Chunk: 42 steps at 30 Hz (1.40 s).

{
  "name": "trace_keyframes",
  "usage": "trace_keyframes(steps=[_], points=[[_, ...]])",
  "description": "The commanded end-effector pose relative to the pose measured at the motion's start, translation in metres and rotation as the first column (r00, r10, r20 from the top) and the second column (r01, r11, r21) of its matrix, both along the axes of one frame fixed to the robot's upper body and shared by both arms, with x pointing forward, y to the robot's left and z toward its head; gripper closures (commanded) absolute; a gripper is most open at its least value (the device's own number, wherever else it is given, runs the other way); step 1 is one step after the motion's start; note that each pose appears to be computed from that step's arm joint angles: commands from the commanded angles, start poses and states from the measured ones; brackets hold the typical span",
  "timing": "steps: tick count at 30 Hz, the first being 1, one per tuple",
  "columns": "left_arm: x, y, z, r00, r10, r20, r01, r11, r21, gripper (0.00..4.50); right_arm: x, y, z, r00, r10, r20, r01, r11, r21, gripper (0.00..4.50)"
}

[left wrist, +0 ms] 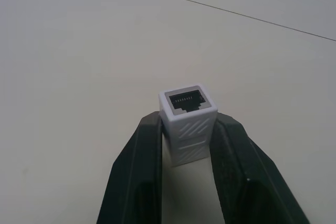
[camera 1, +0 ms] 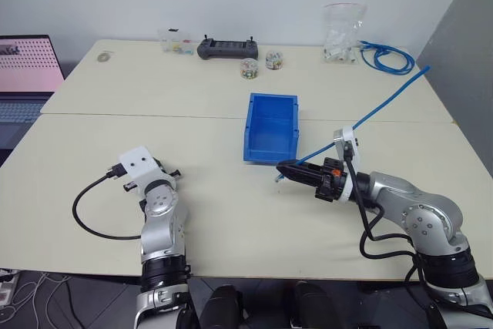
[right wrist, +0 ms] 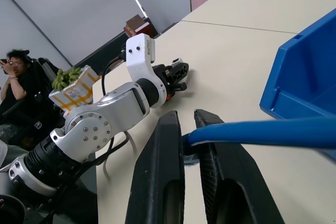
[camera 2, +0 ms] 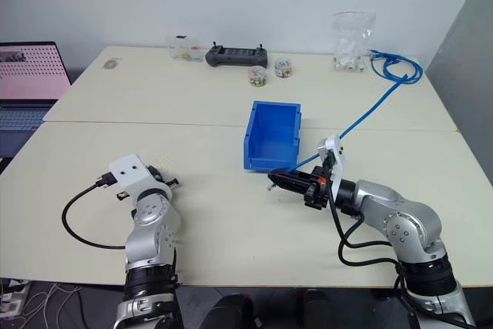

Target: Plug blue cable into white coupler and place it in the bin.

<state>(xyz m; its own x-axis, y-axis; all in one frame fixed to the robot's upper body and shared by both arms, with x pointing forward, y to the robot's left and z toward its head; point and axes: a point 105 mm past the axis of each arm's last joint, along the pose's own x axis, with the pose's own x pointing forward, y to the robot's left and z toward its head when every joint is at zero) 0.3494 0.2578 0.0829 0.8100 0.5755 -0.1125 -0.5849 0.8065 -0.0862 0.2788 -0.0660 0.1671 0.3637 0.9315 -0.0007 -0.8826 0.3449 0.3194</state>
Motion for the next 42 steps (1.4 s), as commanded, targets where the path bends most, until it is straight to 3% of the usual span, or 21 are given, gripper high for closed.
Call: trace_keyframes(steps=[1,7,10,11,13,16,17,20,25,31,42], points=[[0.001,0.0,0.002,1.0,-0.024,0.002,0.024,1.0,-0.008,3.6,-0.004,-0.002,0.012,0.999,0.007,0.051,-0.008,1.0,0.014,4.39],[-0.009,-0.018,-0.001,0.965,-0.262,-0.024,0.262,0.965,-0.028,3.61,-0.005,-0.004,0.01,0.998,-0.007,0.056,0.006,1.0,0.004,4.39],[-0.014,-0.044,0.0,0.849,-0.526,-0.051,0.525,0.851,-0.032,3.61,-0.008,-0.008,0.008,0.998,-0.023,0.064,0.024,1.0,-0.013,4.39],[-0.017,-0.055,0.001,0.787,-0.615,-0.06,0.614,0.789,-0.037,3.61,-0.009,-0.009,0.007,0.997,-0.028,0.066,0.03,0.999,-0.018,4.39],[-0.024,-0.085,0.004,0.587,-0.803,-0.103,0.806,0.592,-0.016,3.61,-0.013,-0.011,0.004,0.997,-0.041,0.069,0.043,0.999,-0.031,4.39],[-0.037,-0.115,0.009,0.339,-0.929,-0.149,0.939,0.343,-0.002,3.61,-0.018,-0.013,0.0,0.996,-0.055,0.071,0.058,0.997,-0.05,4.39],[-0.043,-0.129,0.012,0.22,-0.96,-0.171,0.975,0.221,0.013,3.61,-0.021,-0.014,-0.003,0.996,-0.061,0.071,0.066,0.996,-0.06,4.39],[-0.059,-0.161,0.016,-0.074,-0.969,-0.236,0.996,-0.082,0.025,3.62,-0.025,-0.016,-0.01,0.994,-0.081,0.071,0.087,0.992,-0.088,4.39],[-0.075,-0.192,0.009,-0.373,-0.857,-0.355,0.913,-0.407,0.022,3.62,-0.027,-0.021,-0.014,0.99,-0.119,0.076,0.127,0.987,-0.1,4.39],[-0.073,-0.2,-0.017,-0.509,-0.746,-0.43,0.845,-0.527,-0.086,3.62,-0.026,-0.019,-0.014,0.983,-0.128,0.135,0.146,0.981,-0.13,4.39],[-0.07,-0.205,-0.023,-0.555,-0.701,-0.447,0.814,-0.569,-0.118,3.62,-0.033,0.001,-0.036,0.957,0.053,0.284,0.033,0.957,-0.289,4.39]])
